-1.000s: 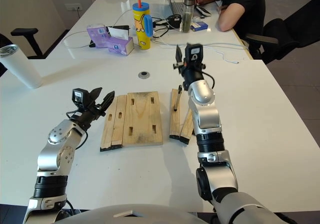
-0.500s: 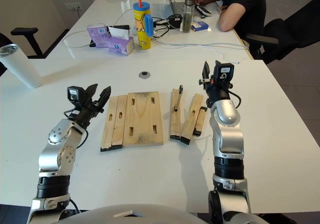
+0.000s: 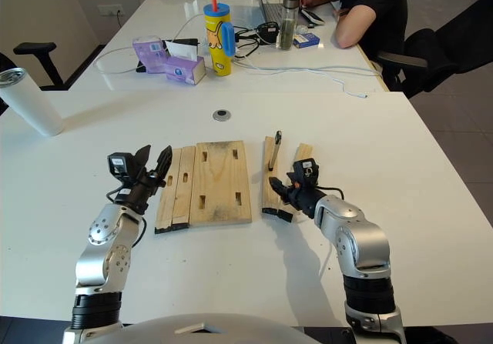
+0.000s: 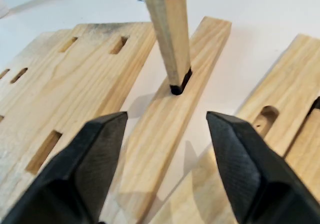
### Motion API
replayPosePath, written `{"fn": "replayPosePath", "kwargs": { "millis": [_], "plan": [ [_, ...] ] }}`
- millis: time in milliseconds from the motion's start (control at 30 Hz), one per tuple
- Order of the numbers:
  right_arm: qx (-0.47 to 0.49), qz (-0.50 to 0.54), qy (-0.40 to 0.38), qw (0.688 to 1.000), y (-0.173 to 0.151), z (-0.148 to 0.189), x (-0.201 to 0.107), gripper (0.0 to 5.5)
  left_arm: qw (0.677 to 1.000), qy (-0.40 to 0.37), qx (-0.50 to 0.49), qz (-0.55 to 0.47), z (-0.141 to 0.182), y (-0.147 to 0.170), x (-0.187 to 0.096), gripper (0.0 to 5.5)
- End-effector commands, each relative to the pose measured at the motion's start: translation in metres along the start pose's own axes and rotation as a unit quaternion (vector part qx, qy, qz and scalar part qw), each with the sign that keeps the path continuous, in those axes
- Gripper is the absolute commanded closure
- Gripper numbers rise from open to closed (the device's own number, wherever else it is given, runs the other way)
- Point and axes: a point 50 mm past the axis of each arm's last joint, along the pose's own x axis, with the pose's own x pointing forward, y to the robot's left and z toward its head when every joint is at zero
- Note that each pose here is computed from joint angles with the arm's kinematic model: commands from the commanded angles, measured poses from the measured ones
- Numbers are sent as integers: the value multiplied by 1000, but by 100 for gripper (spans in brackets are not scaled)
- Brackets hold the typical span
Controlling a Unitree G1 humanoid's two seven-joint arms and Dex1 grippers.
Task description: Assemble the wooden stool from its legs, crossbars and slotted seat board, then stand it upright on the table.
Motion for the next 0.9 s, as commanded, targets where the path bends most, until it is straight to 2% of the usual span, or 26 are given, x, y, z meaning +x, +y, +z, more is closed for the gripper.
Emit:
{"fn": "replayPosePath", "kwargs": {
  "millis": [33, 167, 367, 800, 900],
  "plan": [
    [-4, 2, 19, 1000, -5, 3, 8, 185, 1000, 2, 14, -9, 0, -3, 3, 263],
    [22, -5, 21, 1000, -7, 5, 17, 127, 1000, -3, 13, 4, 1, 0, 3, 263],
    [36, -16, 28, 999, -3, 12, 33, 127, 1000, -4, 8, 10, -1, -3, 1, 263],
    [-26, -63, 109, 992, -7, 9, 59, 127, 1000, -24, 1, 19, 1, -7, 10, 263],
    [-37, -75, 114, 990, -10, 8, 59, 165, 999, -27, 0, 18, 1, -8, 12, 263]
  ]
}}
